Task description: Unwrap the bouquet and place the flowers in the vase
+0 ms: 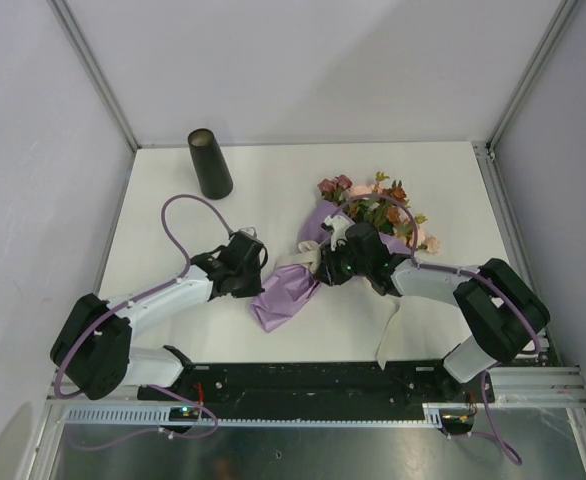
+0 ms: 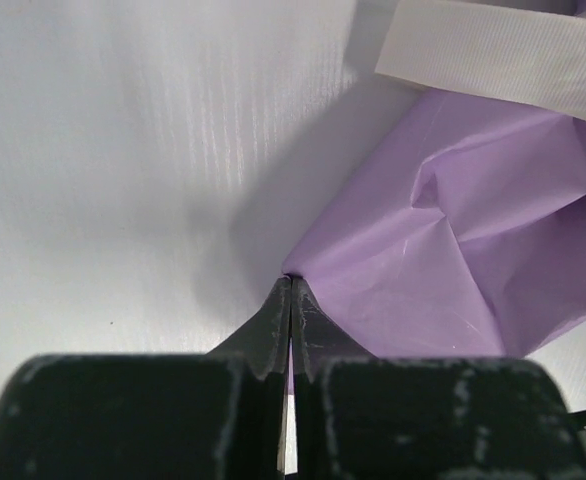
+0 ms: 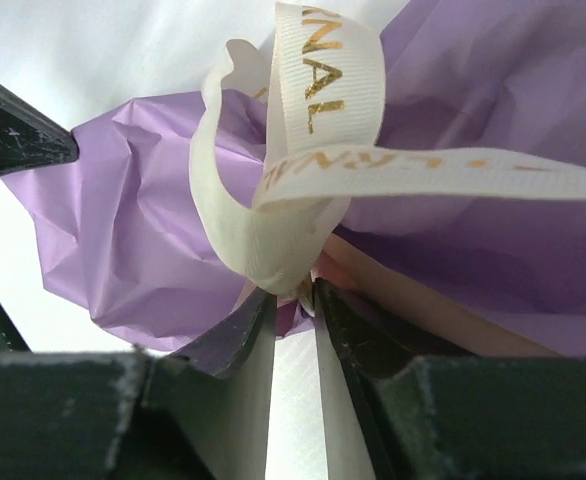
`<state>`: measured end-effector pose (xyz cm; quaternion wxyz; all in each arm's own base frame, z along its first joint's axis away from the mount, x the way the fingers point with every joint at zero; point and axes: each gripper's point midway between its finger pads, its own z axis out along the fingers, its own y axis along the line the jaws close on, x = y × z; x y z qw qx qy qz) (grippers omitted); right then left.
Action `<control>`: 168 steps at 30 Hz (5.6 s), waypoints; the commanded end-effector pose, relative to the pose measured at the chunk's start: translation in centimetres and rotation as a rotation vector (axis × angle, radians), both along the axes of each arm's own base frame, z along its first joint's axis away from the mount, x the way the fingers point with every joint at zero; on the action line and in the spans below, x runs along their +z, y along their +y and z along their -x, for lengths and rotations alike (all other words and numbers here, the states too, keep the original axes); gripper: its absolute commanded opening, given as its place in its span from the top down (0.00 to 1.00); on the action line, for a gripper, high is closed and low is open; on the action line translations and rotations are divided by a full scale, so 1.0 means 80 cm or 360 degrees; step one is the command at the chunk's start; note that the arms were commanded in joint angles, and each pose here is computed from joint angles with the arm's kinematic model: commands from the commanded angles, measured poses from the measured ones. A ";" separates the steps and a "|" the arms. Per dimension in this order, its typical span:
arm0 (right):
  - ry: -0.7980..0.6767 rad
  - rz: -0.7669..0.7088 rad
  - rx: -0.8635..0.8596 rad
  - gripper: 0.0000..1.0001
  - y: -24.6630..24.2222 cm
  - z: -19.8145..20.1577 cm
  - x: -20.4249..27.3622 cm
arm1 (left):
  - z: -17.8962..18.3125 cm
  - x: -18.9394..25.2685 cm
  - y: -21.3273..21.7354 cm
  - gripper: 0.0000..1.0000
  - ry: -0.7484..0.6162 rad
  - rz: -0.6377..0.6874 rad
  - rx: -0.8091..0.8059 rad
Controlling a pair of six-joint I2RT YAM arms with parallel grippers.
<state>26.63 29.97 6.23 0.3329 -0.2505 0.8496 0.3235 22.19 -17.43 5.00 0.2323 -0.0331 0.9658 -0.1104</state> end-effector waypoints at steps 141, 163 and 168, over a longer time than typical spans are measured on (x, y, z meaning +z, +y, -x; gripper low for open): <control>-0.0075 -0.0226 -0.0038 1.00 0.006 -0.027 0.085 | -0.004 0.021 0.042 1.00 -0.0205 -0.0288 0.0277; 0.0010 -0.0367 -0.0121 1.00 0.021 -0.024 0.103 | 0.003 0.171 -0.097 0.20 -0.0845 -0.0140 -0.0712; 0.0027 -0.0386 -0.0123 1.00 0.020 -0.023 0.106 | 0.001 0.146 -0.126 0.20 -0.0836 -0.0206 -0.0826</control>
